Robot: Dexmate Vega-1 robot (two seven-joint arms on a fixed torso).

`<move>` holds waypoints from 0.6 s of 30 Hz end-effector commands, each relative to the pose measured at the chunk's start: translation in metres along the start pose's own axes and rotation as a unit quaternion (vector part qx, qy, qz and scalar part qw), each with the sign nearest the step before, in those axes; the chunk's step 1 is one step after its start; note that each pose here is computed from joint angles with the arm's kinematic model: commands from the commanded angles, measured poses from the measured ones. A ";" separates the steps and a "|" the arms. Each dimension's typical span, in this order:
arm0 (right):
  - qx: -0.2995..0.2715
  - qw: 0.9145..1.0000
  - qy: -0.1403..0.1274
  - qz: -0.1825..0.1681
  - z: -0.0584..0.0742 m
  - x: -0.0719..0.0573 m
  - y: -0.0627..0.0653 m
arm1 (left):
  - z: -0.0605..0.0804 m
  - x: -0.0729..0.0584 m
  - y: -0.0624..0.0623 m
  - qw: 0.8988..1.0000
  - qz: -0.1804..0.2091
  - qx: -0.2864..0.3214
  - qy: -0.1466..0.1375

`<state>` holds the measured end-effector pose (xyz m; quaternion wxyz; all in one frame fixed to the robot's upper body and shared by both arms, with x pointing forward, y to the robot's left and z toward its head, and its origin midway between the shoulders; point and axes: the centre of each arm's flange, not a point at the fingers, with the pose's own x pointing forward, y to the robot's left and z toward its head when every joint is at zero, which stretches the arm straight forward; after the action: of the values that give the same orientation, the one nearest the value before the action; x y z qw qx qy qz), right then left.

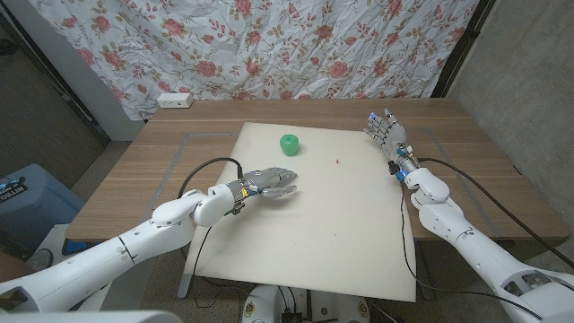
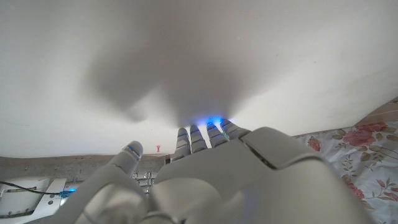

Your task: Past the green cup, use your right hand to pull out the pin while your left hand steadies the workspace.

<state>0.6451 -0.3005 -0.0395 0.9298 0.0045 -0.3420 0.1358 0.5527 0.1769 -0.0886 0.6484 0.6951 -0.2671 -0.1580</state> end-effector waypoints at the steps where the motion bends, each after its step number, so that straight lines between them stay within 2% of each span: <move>1: -0.057 0.998 0.004 0.034 0.008 0.000 0.007 | -0.001 -0.002 -0.002 1.000 -0.020 0.007 0.003; 12: -0.107 0.993 -0.003 0.047 0.014 -0.006 0.017 | -0.003 -0.001 -0.001 1.000 -0.025 0.011 0.001; 18: -0.148 0.987 -0.004 0.061 0.019 -0.006 0.024 | -0.002 -0.001 -0.002 1.000 -0.027 0.012 0.000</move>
<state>0.6313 -0.2894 -0.0332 0.9199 -0.0903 -0.3531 0.1446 0.5529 0.1784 -0.0888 0.6403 0.7053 -0.2539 -0.1675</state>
